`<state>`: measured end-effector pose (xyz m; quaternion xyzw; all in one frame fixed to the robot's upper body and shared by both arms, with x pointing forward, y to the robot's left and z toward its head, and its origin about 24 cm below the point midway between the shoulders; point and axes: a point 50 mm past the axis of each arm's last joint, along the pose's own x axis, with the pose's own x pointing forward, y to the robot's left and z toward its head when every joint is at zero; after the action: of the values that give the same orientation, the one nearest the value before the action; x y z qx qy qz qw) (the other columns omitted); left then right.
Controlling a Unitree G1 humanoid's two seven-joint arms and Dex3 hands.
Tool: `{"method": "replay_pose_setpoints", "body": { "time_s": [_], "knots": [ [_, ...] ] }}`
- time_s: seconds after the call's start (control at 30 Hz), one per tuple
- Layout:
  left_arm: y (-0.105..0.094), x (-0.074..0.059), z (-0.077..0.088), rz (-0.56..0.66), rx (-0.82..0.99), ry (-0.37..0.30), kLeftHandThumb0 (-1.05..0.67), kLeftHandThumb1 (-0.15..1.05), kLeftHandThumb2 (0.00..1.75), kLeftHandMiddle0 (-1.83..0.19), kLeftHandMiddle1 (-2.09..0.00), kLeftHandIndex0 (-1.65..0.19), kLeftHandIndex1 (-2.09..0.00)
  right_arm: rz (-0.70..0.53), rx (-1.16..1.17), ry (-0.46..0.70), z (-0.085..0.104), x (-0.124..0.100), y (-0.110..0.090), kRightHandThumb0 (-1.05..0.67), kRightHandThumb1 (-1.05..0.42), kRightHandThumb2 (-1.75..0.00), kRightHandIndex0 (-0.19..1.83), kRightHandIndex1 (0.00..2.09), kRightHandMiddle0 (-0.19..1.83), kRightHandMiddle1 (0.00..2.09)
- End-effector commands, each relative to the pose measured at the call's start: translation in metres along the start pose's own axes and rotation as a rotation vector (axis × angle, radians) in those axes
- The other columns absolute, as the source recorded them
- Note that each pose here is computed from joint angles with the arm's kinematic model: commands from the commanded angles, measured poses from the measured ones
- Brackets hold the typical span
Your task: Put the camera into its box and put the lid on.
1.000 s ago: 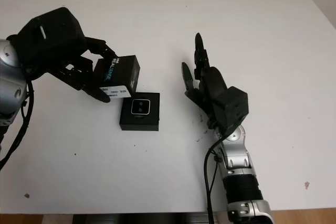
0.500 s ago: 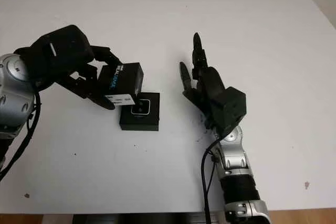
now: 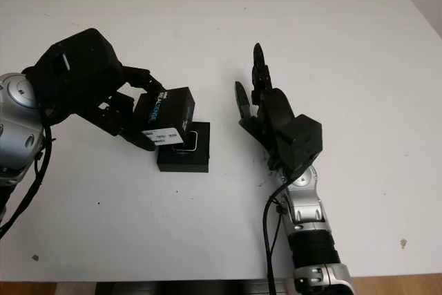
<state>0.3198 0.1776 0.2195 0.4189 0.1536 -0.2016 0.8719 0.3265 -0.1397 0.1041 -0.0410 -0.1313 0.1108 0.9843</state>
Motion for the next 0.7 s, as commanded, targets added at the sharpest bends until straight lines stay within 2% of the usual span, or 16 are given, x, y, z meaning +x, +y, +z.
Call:
{"method": "replay_pose_setpoints", "body": {
  "time_s": [0.0,0.37,0.53,0.67],
  "knots": [
    [-0.003,-0.003,0.002,-0.012,0.011,-0.007,-0.28,1.05,0.12,-0.66,-1.85,-0.50,-1.71,-0.004,0.001,-0.015,0.002,0.000,0.000,-0.70,-1.05,-0.62,-0.19,0.00,-0.19,0.00],
    [-0.016,-0.003,-0.007,-0.055,0.000,0.011,-0.29,1.05,0.15,-0.53,-1.82,-0.42,-1.68,-0.003,0.007,-0.015,0.002,0.001,0.003,-0.70,-1.05,-0.62,-0.19,0.00,-0.19,0.00],
    [-0.020,-0.001,-0.007,-0.065,0.002,0.010,-0.29,1.05,0.14,-0.52,-1.83,-0.36,-1.66,-0.002,-0.001,-0.011,0.002,0.000,0.004,-0.72,-1.05,-0.63,-0.19,0.00,-0.19,0.00],
    [-0.024,0.001,-0.004,-0.073,0.007,0.002,-0.29,1.05,0.14,-0.53,-1.78,-0.38,-1.65,-0.009,0.005,-0.004,0.001,0.000,0.004,-0.72,-1.05,-0.62,-0.19,0.00,-0.19,0.00]
  ]
}}
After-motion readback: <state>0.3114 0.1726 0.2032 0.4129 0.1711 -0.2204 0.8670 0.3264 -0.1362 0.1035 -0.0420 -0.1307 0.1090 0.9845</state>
